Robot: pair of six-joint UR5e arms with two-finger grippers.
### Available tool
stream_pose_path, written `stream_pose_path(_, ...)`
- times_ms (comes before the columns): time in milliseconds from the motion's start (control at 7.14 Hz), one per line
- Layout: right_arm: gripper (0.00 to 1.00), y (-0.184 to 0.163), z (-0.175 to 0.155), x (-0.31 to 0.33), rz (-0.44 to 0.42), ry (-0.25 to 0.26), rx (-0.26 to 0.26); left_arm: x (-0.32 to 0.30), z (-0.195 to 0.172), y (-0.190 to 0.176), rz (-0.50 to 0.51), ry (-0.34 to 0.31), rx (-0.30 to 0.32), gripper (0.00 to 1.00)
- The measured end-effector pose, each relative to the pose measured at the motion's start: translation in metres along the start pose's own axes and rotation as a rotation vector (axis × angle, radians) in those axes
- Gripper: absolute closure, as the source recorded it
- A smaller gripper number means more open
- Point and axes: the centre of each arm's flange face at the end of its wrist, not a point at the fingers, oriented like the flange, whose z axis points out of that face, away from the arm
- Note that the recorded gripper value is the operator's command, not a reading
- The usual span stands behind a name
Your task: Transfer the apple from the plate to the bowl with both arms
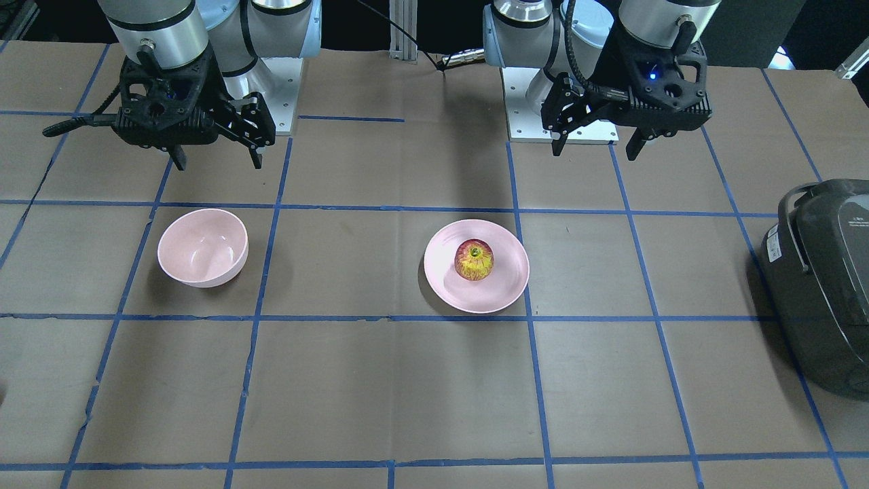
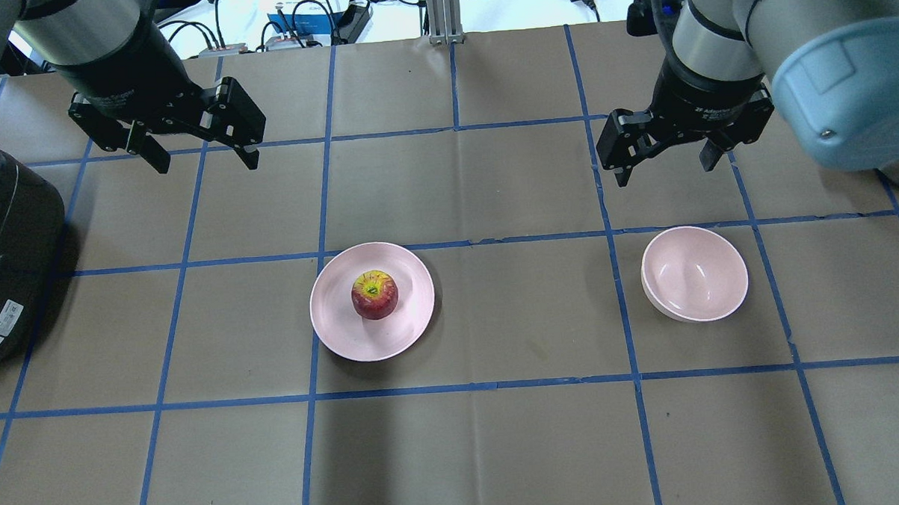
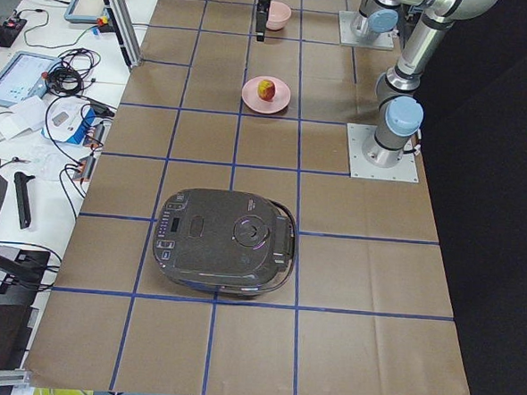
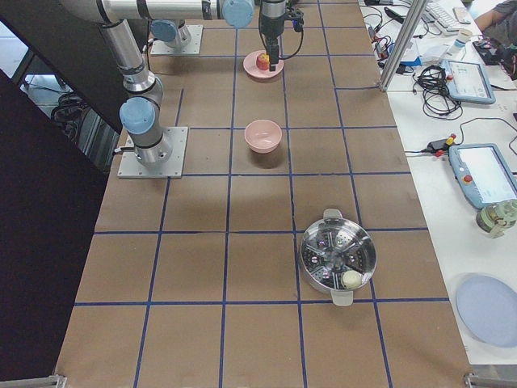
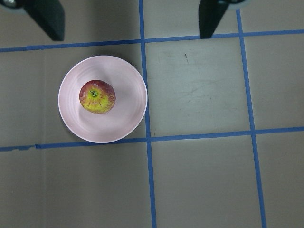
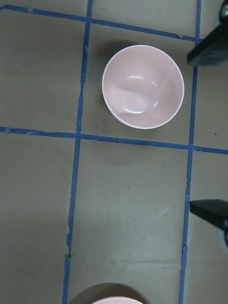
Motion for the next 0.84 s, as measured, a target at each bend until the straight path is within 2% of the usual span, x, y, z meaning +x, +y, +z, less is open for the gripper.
stream_pose_path(280, 0.0, -0.01, 0.031, 0.033, 0.009, 0.016, -0.062, 0.005, 0.033, -0.012, -0.015, -0.002, -0.049, 0.0)
stream_pose_path(420, 0.0, -0.017, 0.06, 0.071, 0.013, 0.024, -0.113, 0.013, 0.065, -0.018, -0.043, -0.005, -0.072, 0.0)
stream_pose_path(560, 0.0, -0.018, 0.089, 0.108, 0.014, 0.02, -0.138, 0.022, 0.101, -0.016, -0.067, -0.01, -0.077, 0.0)
stream_pose_path(840, 0.0, -0.015, 0.15, 0.158, -0.002, 0.006, -0.127, 0.041, 0.178, 0.0, -0.061, -0.009, -0.037, 0.0)
